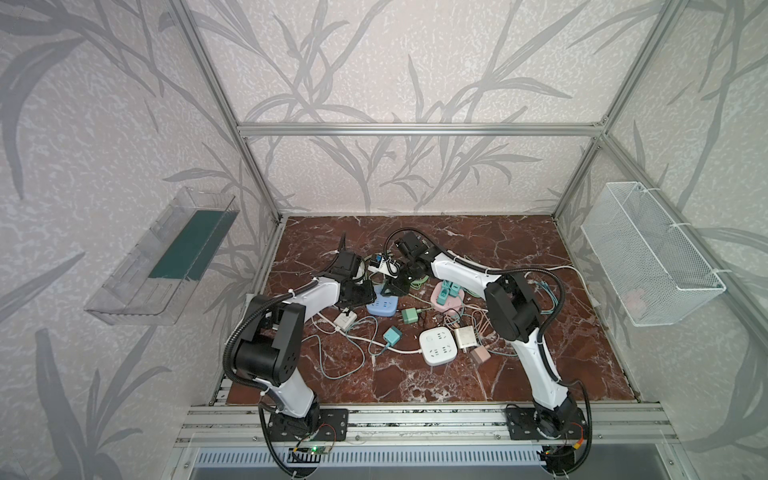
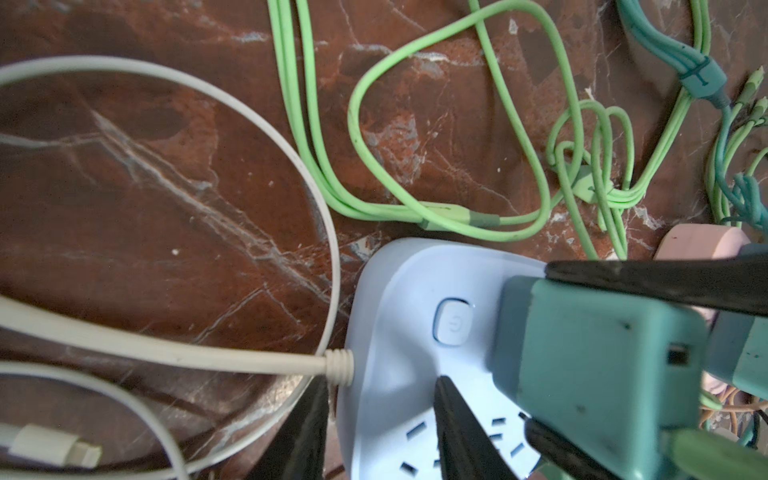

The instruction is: Pull the plug off the socket

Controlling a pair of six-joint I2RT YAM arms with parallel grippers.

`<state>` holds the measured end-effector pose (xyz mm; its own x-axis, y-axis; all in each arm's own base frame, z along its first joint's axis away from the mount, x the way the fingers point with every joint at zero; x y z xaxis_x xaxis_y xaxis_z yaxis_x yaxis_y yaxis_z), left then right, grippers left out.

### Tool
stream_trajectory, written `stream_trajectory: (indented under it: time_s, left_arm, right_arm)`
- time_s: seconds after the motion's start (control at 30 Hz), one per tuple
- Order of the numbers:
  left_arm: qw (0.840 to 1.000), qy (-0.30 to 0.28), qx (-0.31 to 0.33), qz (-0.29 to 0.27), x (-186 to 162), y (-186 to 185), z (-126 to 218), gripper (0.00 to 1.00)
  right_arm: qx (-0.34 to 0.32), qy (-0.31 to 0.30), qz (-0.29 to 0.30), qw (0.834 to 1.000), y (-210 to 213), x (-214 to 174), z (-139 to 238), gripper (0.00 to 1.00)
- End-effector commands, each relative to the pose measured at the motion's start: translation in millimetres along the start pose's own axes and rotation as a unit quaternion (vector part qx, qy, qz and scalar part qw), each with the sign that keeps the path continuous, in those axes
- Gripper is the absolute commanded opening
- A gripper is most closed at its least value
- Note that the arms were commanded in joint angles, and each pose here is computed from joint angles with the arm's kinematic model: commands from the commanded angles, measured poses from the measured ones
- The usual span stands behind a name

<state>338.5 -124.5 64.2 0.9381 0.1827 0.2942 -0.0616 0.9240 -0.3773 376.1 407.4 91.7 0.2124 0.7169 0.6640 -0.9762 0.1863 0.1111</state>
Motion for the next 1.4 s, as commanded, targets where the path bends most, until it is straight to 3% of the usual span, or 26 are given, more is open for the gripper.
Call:
stream_trajectory:
  time_s: [0.0, 0.27, 0.63, 0.9, 1.03, 1.17, 1.37]
  left_arm:
    - [0.992, 0.113, 0.058, 0.018, -59.0, 30.6, -16.0, 0.42]
    - [0.986, 0.112, 0.121, 0.022, -61.6, 48.8, -11.7, 0.42]
    - [0.982, 0.105, 0.156, 0.017, -60.8, 58.2, -6.2, 0.42]
    - [0.98, 0.105, 0.167, 0.025, -61.9, 62.3, -7.6, 0.42]
    - [0.985, 0.088, 0.144, 0.024, -56.1, 53.9, -5.4, 0.42]
    - [0.995, 0.07, 0.065, 0.01, -51.7, 30.6, -2.4, 0.43]
    - [0.994, 0.107, 0.01, 0.002, -64.5, 18.0, -7.5, 0.46]
  right_arm:
    - [-0.028, -0.03, -0.016, 0.999, -11.1, 22.2, 16.1, 0.15]
    - [-0.023, -0.046, -0.023, 0.998, -11.0, 39.7, 25.9, 0.15]
    - [-0.012, -0.051, -0.051, 0.997, -13.2, 49.6, 33.9, 0.15]
    - [-0.036, -0.043, -0.006, 0.998, -1.2, 45.5, 28.9, 0.16]
    - [-0.029, -0.016, -0.014, 0.999, 3.5, 28.3, 14.1, 0.16]
    - [-0.027, -0.012, -0.035, 0.999, 0.6, 21.2, 8.6, 0.16]
    - [-0.026, -0.029, -0.059, 0.997, -8.0, 25.5, 11.8, 0.16]
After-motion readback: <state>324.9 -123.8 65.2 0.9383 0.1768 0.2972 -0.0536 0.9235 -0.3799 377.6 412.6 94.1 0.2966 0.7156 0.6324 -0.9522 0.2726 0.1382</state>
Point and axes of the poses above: each gripper's point midway between its finger pads, its own z axis back along the fingers, its own y axis along the line the jaws close on, x = y × z, the point moved 3 cm from there along z, back along the fingers, and after that the axes turned 1 degree about z, right-handed, at the moved point
